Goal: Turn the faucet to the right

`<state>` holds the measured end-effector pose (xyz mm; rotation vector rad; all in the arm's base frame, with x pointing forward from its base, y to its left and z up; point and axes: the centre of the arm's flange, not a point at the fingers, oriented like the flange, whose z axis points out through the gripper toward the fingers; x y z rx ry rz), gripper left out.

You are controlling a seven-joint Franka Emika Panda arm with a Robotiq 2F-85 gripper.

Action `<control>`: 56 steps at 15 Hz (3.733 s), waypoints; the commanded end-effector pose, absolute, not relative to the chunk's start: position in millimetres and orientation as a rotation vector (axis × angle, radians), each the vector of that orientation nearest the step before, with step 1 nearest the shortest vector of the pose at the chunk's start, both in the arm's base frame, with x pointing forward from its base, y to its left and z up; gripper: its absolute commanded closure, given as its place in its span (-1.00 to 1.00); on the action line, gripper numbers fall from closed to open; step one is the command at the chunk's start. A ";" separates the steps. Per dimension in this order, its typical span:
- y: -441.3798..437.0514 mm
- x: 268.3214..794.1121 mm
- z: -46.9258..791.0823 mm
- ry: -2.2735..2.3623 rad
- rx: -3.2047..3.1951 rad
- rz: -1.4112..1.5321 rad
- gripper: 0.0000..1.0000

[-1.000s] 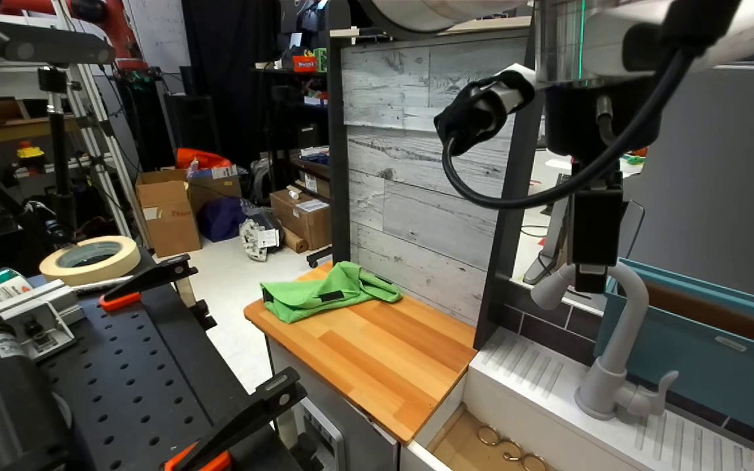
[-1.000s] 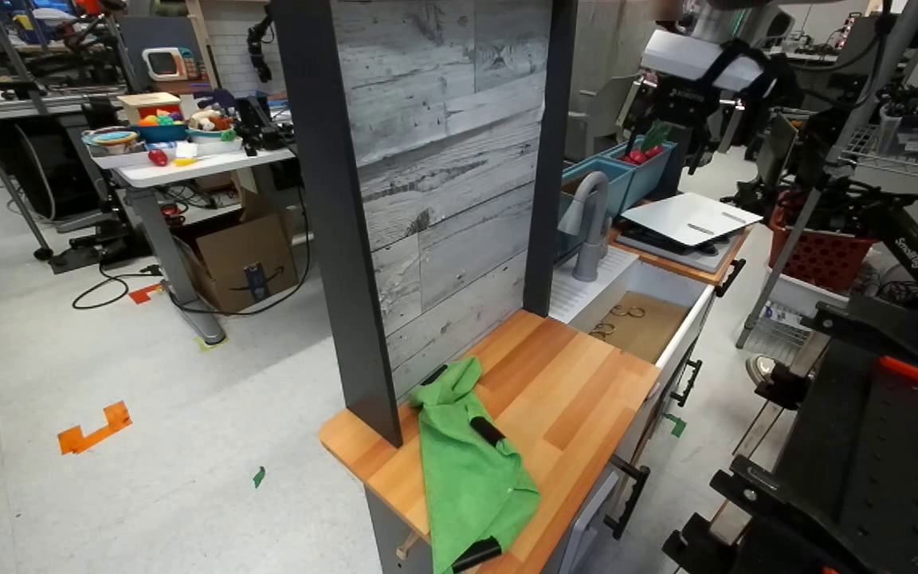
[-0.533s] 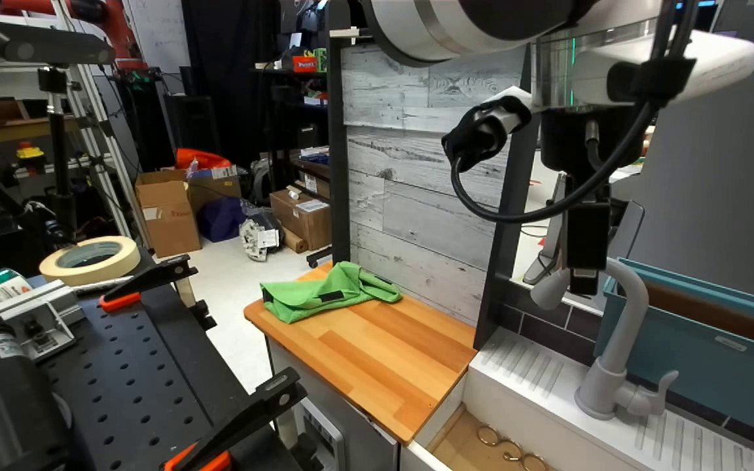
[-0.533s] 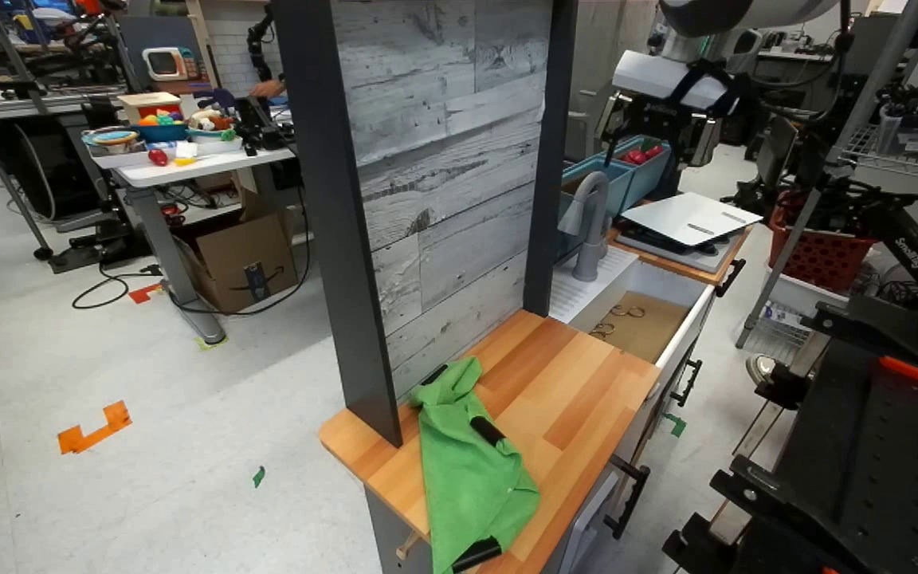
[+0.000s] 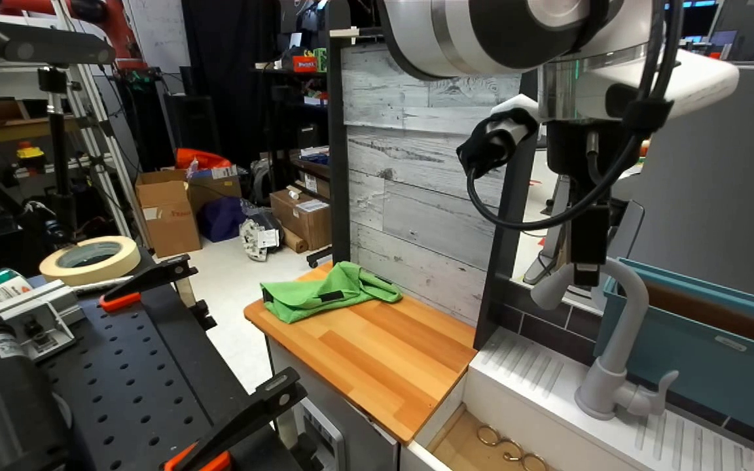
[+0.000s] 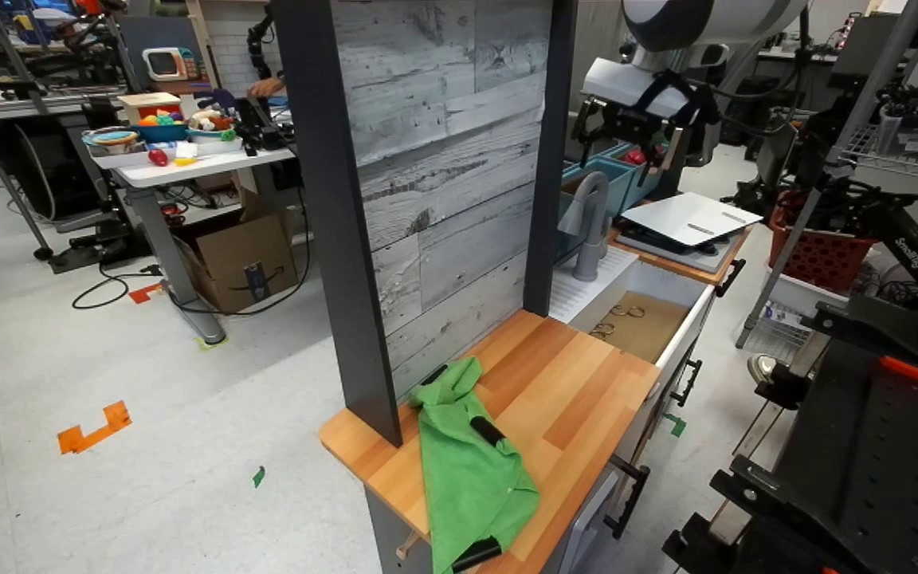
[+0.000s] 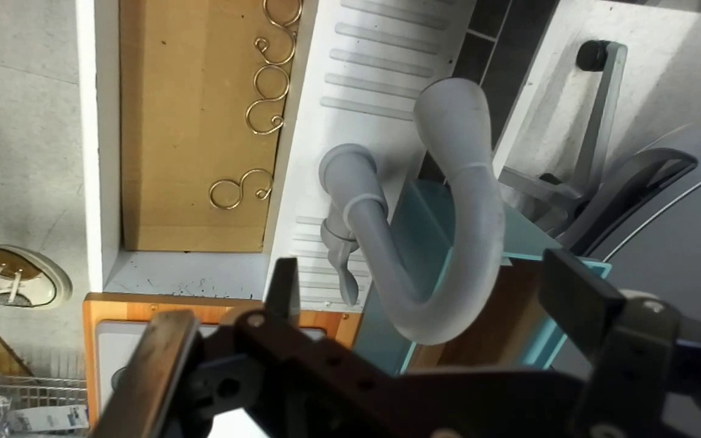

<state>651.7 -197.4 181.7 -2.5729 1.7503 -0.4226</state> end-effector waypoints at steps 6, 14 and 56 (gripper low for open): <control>-199.9 684.8 154.2 1.859 -2.434 -0.462 -0.50; -203.4 677.2 149.9 1.839 -2.473 -0.492 0.62; -257.9 611.8 183.5 0.684 -3.199 -0.451 -0.09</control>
